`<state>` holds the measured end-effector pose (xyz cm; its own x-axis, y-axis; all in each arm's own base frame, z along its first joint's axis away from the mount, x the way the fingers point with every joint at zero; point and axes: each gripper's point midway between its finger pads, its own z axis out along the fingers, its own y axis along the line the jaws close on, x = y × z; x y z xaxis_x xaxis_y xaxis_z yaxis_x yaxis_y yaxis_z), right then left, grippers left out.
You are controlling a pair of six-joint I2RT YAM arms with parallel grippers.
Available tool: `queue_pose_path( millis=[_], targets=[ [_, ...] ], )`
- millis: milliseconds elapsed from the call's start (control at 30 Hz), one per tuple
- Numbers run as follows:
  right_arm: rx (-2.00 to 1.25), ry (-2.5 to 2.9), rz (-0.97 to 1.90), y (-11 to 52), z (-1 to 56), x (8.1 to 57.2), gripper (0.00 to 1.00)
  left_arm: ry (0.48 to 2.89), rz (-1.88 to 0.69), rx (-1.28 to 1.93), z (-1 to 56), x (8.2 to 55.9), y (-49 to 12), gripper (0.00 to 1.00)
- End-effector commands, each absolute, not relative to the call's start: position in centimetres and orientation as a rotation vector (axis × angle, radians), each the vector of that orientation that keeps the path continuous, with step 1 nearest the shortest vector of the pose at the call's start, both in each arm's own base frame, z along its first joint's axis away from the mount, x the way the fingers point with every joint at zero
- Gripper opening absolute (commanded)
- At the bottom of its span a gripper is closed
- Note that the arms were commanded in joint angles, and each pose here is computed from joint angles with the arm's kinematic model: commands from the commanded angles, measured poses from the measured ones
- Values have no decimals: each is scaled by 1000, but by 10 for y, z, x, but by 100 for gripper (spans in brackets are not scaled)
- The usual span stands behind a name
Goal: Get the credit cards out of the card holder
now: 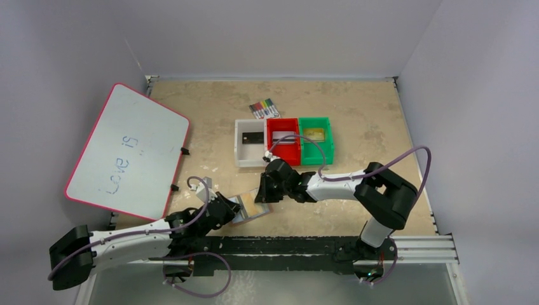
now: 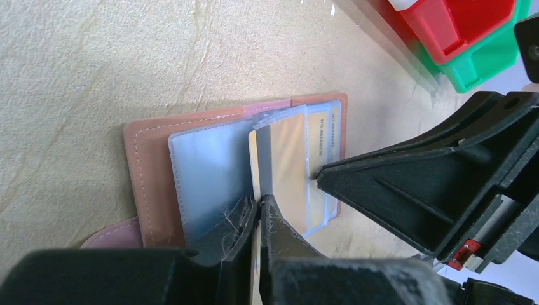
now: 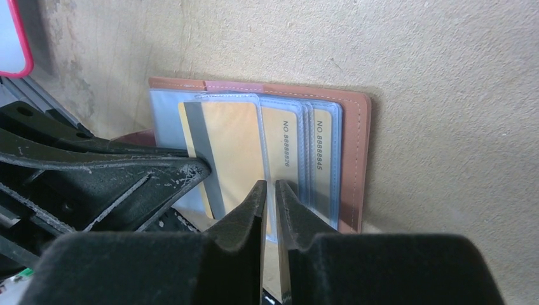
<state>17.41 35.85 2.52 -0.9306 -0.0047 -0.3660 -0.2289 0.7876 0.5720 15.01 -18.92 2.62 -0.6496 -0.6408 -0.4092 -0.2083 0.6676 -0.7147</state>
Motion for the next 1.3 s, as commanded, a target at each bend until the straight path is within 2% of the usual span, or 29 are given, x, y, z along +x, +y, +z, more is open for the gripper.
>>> queue_pose_path(
  millis=[0,200,433,633,933,1033,1267],
  targets=[
    [-240,2650,752,337,16,176,15,2254,-738,-599,17,149,-182,4],
    [-323,2554,931,359,50,173,18,2256,-733,-590,16,150,-183,4],
    [-431,2540,1054,379,49,158,18,2254,-736,-589,16,150,-184,4],
    [-405,2624,935,370,23,159,18,2254,-734,-590,17,150,-183,5],
    [-343,2727,784,346,-5,154,16,2236,-747,-587,24,151,-182,13],
    [-335,2748,780,343,-9,150,16,2227,-746,-598,25,152,-181,12],
    [-329,2765,779,341,-11,147,16,2210,-760,-605,29,154,-181,1]
  ],
)
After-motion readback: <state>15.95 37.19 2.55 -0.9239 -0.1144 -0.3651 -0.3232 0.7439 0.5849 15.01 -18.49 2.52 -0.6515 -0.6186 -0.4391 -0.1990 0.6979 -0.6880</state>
